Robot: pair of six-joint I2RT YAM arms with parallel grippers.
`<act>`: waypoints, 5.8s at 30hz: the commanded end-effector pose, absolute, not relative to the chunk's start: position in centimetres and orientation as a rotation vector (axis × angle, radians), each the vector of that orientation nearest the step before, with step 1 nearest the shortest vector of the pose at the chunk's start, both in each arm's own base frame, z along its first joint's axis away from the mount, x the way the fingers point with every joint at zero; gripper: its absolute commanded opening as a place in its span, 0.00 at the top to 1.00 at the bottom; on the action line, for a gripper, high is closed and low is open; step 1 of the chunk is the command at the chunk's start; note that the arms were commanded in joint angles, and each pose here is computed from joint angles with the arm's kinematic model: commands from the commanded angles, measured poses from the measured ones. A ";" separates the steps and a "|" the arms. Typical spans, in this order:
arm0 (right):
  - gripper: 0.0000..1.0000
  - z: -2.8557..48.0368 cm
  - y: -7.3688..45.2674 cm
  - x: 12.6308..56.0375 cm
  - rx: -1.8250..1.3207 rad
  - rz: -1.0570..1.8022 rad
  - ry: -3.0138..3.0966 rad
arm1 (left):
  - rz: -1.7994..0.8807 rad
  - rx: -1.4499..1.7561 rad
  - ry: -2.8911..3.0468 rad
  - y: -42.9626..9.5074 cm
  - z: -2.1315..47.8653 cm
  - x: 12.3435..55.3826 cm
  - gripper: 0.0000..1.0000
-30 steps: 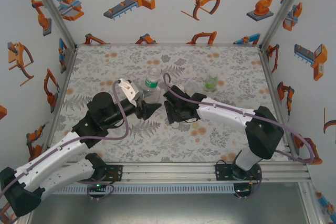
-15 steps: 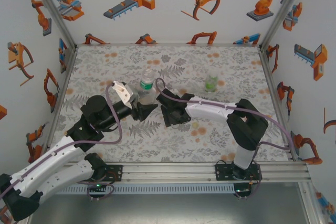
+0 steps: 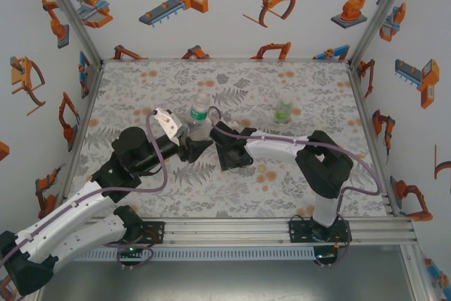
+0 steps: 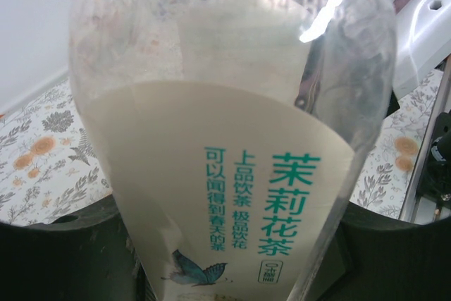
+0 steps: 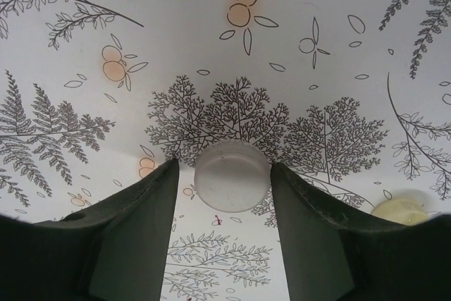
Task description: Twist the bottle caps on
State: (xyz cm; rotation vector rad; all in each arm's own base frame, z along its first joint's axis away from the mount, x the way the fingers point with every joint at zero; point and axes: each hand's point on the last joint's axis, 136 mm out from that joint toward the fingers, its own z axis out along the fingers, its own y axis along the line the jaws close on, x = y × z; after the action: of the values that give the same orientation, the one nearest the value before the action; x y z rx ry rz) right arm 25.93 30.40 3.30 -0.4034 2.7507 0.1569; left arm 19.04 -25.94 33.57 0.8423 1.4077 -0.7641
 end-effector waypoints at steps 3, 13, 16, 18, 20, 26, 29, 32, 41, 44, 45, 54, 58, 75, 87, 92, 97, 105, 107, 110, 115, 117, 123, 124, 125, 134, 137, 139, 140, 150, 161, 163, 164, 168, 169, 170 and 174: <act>0.51 2.7 29.8 25.3 -0.380 0.137 2.768 | -0.749 0.847 1.388 -25.9 34.0 19.2 1.00; 0.52 2.9 29.8 24.4 -0.388 0.167 2.807 | -0.766 0.850 1.393 -26.4 33.9 19.4 1.00; 0.52 2.9 29.8 24.3 -0.393 0.168 2.814 | -0.766 0.849 1.394 -26.4 33.8 19.4 1.00; 0.52 2.8 29.9 24.3 -0.394 0.175 2.813 | -0.765 0.848 1.394 -26.4 33.8 19.5 1.00; 0.52 2.8 30.0 24.3 -0.394 0.182 2.815 | -0.767 0.847 1.392 -26.4 33.8 19.4 1.00; 0.55 2.8 30.1 24.4 -0.400 0.183 2.811 | -0.769 0.846 1.391 -26.4 33.9 19.4 1.00; 0.58 3.0 30.2 24.4 -0.400 0.188 2.808 | -0.767 0.844 1.391 -26.3 33.9 19.3 1.00; 0.60 3.4 30.2 24.5 -0.396 0.195 2.796 | -0.765 0.846 1.393 -26.3 33.8 19.3 1.00; 0.64 7.9 29.7 25.4 -0.403 0.276 2.691 | -0.739 0.897 1.434 -26.8 32.3 19.6 1.00; 0.65 9.7 29.2 25.7 -0.379 0.343 2.661 | -0.714 0.972 1.466 -27.1 30.8 19.4 1.00; 0.66 10.4 28.8 25.9 -0.367 0.368 2.647 | -0.712 1.015 1.471 -27.3 30.3 19.1 1.00; 0.69 16.8 26.7 26.5 -0.303 0.573 2.485 | -0.635 1.378 1.522 -27.8 26.0 17.2 1.00; 0.72 19.2 24.9 26.7 -0.278 0.598 2.407 | -0.639 1.429 1.524 -28.1 26.2 17.1 1.00; 0.85 32.4 23.3 22.6 -0.602 0.743 1.817 | -0.481 1.572 1.455 -27.0 26.6 17.7 1.00; 0.85 36.7 24.6 14.3 -1.105 0.869 1.367 | -0.496 1.623 1.501 -27.1 24.3 17.5 0.98; 0.86 37.3 25.2 12.2 -1.251 0.892 1.228 | -0.541 1.669 1.518 -27.6 23.8 17.0 0.98; 0.86 37.2 25.3 11.6 -1.336 0.853 1.164 | -0.541 1.689 1.505 -27.7 23.7 16.5 0.98; 0.86 37.0 25.5 11.3 -1.435 0.808 1.136 | -0.514 1.779 1.530 -27.8 22.3 15.6 0.98; 0.86 36.9 25.5 11.4 -1.447 0.793 1.141 | -0.516 1.792 1.524 -27.8 22.2 15.2 0.99; 0.87 36.6 25.5 11.5 -1.464 0.780 1.141 | -0.536 1.801 1.502 -27.9 22.4 14.7 0.99; 0.87 36.5 25.6 10.7 -1.494 0.817 1.107 | -0.564 1.807 1.481 -28.2 22.8 14.1 0.99; 0.87 36.5 25.7 10.3 -1.507 0.843 1.091 | -0.575 1.811 1.472 -28.2 22.9 13.9 0.99; 0.87 36.3 25.8 10.1 -1.514 0.859 1.081 | -0.602 1.817 1.452 -28.4 23.2 13.3 0.99; 0.87 36.3 25.8 10.1 -1.514 0.860 1.081 | -0.604 1.816 1.449 -28.4 23.3 13.3 0.99; 0.87 36.3 25.8 10.0 -1.514 0.860 1.080 | -0.607 1.818 1.447 -28.5 23.3 13.2 0.99; 0.87 36.2 26.0 9.8 -1.523 0.877 1.072 | -0.637 1.834 1.439 -28.8 23.2 12.7 0.99; 0.87 36.2 26.1 9.6 -1.531 0.890 1.066 | -0.634 1.832 1.441 -28.9 23.2 12.7 0.99; 0.87 36.1 26.1 9.5 -1.535 0.897 1.066 | -0.636 1.831 1.440 -28.8 23.3 12.7 0.99; 0.87 36.1 26.1 9.5 -1.535 0.896 1.066 | -0.634 1.831 1.439 -28.9 23.3 12.7 0.99; 0.88 35.9 26.6 9.6 -1.550 0.908 1.080 | -0.644 1.836 1.441 -28.9 23.2 12.5 0.99; 0.92 36.1 26.7 9.6 -1.556 0.890 1.087 | -0.659 1.866 1.459 -29.0 22.7 12.2 0.99; 0.94 36.3 26.6 9.7 -1.554 0.877 1.086 | -0.659 1.870 1.466 -29.0 22.6 12.2 0.99; 0.95 36.3 26.6 9.6 -1.555 0.874 1.083 | -0.659 1.870 1.466 -29.0 22.7 12.2 0.99; 0.96 36.6 26.5 9.5 -1.556 0.867 1.076 | -0.661 1.871 1.466 -29.0 22.6 12.2 0.99; 0.96 36.6 26.5 9.5 -1.556 0.865 1.076 | -0.662 1.871 1.466 -29.0 22.7 12.2 0.99; 0.96 36.6 26.5 9.5 -1.558 0.868 1.076 | -0.665 1.871 1.462 -29.0 22.7 12.2 0.99; 0.98 36.4 26.7 9.5 -1.564 0.878 1.078 | -0.671 1.869 1.456 -29.0 22.9 12.0 0.99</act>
State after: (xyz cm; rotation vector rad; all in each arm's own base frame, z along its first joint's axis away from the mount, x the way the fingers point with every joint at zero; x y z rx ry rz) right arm 9.75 26.54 35.06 -1.5612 1.1386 0.8891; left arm 12.69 -28.43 21.36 1.8625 1.5210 -0.6300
